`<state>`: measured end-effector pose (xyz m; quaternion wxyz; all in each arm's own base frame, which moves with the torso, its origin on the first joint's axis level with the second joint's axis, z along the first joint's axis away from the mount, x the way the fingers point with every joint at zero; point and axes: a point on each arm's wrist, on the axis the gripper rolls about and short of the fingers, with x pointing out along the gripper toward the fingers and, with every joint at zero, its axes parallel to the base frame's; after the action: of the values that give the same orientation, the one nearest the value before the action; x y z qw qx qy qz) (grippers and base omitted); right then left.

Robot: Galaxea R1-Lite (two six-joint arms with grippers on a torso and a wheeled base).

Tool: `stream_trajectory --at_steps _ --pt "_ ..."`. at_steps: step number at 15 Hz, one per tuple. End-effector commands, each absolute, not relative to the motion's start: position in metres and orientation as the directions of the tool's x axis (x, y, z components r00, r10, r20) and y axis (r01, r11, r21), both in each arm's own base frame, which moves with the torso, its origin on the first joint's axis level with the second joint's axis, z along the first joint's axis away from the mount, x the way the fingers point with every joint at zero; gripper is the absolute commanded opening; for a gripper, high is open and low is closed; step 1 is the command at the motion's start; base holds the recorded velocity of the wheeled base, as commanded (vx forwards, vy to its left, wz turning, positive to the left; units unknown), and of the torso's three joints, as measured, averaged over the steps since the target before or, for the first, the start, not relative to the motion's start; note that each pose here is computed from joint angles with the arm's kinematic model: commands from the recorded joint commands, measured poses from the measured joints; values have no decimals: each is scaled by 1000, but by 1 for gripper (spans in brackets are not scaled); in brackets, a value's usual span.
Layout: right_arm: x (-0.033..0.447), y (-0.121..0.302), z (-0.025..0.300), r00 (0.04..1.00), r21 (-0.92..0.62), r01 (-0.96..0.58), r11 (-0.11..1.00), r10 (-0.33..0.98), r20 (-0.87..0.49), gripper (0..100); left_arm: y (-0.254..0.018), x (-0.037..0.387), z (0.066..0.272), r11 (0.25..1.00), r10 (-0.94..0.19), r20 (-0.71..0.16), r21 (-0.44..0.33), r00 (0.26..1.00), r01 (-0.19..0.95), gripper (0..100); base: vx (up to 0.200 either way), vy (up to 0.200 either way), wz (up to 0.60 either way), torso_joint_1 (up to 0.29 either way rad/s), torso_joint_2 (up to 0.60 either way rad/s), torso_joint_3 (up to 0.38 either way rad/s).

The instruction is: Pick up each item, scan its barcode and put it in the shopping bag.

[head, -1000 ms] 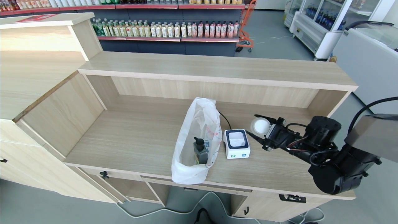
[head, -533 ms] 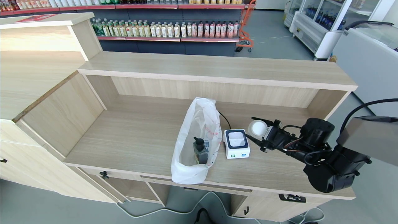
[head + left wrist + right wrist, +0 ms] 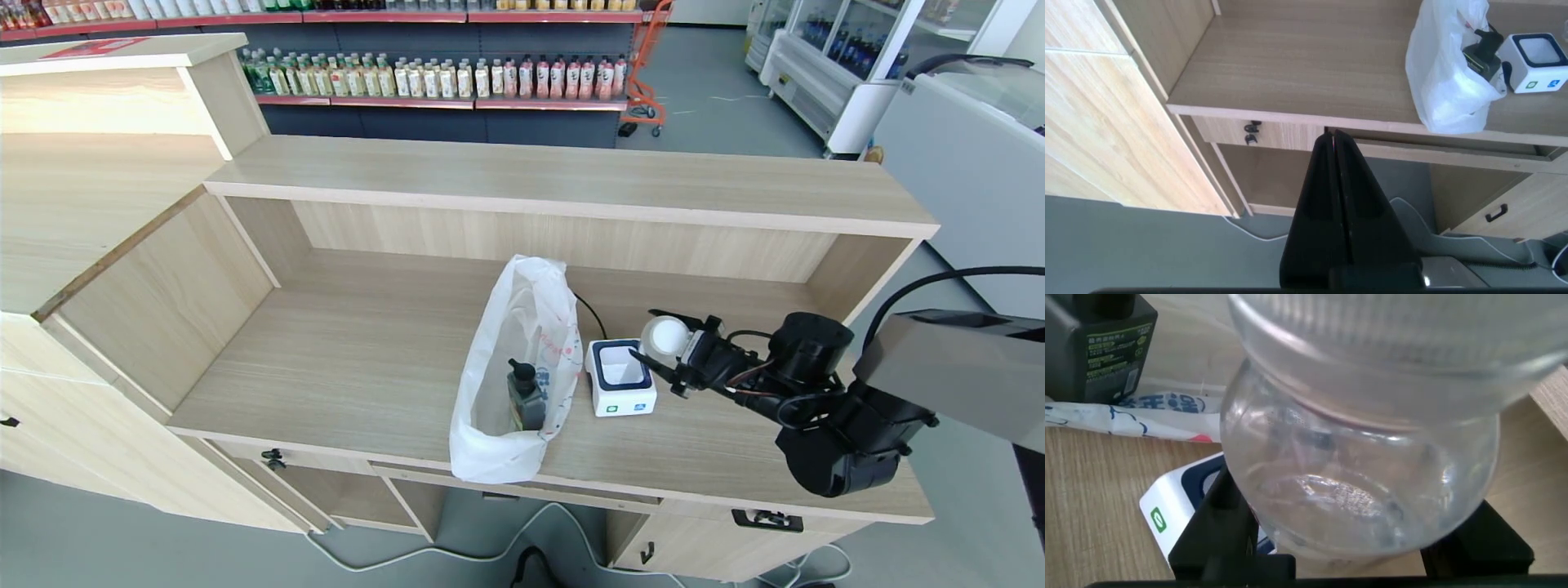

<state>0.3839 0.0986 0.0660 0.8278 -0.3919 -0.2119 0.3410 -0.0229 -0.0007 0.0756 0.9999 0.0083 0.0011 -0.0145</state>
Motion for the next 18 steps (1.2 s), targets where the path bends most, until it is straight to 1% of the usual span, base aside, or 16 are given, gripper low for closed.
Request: stream_trajectory --at_steps 1,11,18 --pt "390 101 61 672 -791 -405 460 736 84 0 -1 -23 76 999 -29 -2 17 1000 29 0 0 0 0 0 0 0" --pt "415 117 53 587 -774 -446 449 800 126 0 -1 -23 75 999 -29 -3 15 1000 29 0 0 0 0 0 0 0" --pt "417 117 42 578 -767 -468 438 809 110 0 -1 -23 76 999 -29 0 15 1000 29 0 0 0 0 0 0 0"
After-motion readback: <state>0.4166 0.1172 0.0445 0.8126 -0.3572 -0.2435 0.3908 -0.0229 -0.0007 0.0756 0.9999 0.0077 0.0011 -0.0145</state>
